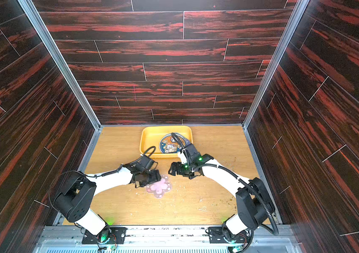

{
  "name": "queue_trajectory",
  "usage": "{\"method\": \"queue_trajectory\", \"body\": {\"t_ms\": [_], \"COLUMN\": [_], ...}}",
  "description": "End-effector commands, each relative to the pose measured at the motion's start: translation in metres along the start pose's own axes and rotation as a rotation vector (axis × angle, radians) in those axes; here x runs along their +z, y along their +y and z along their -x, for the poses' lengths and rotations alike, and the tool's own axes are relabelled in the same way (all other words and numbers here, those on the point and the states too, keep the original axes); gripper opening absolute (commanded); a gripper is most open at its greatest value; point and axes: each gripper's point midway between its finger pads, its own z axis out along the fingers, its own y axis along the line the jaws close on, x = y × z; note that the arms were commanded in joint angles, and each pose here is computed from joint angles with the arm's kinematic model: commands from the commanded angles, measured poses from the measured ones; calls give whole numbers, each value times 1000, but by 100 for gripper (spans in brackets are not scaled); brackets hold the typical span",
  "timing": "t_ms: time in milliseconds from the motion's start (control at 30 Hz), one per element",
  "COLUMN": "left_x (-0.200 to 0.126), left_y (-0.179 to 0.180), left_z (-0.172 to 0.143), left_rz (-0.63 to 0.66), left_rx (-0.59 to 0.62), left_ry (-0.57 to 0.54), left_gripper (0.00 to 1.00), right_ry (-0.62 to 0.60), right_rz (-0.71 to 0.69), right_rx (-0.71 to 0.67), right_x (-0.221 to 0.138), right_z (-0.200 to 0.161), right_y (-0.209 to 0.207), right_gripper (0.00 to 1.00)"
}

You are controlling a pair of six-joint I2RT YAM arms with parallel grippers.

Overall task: Put the coasters into the storage box
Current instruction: Move the coaster to the center of the board.

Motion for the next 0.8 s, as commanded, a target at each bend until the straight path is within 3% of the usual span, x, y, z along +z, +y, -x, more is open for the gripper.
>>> {"method": "queue_trajectory", "body": {"t_ms": [0, 233, 400, 767], "left_x": [-2, -29, -23, -2], "left_y": [39, 47, 63, 50], "left_z": [-27, -30, -45, -57], "left_rz": [124, 108, 115, 90], "left_rx": [-75, -74, -88, -52], "left_ry": [75, 15, 37, 85], "left_gripper": [86, 88, 86, 81], "right_ry": [53, 137, 157, 235], "right_rz": [21, 18, 11, -2], "right_rx": [37, 56, 66, 100], "right_x": [20, 48, 62, 84], "right_z": [-14, -39, -43, -58], "right_y": [0, -10, -16, -26], "right_gripper": [91, 87, 83, 76]}}
